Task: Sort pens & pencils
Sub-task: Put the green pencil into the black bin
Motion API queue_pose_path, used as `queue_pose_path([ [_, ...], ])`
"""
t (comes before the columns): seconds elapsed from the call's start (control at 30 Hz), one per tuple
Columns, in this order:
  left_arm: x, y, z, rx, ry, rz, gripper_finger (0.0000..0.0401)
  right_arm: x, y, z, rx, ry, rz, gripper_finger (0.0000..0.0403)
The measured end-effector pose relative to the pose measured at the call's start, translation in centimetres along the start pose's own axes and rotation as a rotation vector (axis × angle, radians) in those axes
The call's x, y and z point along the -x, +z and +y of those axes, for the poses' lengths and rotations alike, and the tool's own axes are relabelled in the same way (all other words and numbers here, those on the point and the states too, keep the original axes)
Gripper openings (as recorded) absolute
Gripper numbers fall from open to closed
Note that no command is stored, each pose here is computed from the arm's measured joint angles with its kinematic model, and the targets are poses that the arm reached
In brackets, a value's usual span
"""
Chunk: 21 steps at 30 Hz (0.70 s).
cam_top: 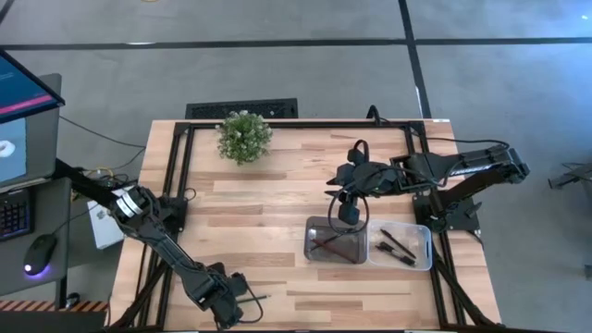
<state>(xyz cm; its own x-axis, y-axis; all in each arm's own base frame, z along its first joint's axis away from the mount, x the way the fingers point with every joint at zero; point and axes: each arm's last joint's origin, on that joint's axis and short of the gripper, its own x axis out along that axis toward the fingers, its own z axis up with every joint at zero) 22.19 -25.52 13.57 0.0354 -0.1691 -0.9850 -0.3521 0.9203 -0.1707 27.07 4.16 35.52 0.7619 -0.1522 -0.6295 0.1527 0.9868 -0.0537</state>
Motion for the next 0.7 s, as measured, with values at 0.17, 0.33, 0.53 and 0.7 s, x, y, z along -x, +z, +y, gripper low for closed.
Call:
queue_pose_path([
  [0.17,-0.01,-0.03,-0.02,0.016,0.004,-0.026,0.0236,0.0,0.0,0.01,-0.022,0.002,0.001,0.0138],
  [0.33,-0.07,-0.02,0.01,0.026,0.015,-0.051,0.0236,0.0,-0.01,0.02,-0.032,0.003,0.001,0.0138],
  [0.53,-0.12,0.0,0.04,0.027,0.018,-0.056,0.0236,0.0,-0.01,0.02,-0.033,0.003,0.001,0.0138],
  [0.7,-0.16,0.01,0.1,0.037,0.027,-0.063,0.0236,0.0,-0.01,0.02,-0.034,0.003,0.002,0.0138],
])
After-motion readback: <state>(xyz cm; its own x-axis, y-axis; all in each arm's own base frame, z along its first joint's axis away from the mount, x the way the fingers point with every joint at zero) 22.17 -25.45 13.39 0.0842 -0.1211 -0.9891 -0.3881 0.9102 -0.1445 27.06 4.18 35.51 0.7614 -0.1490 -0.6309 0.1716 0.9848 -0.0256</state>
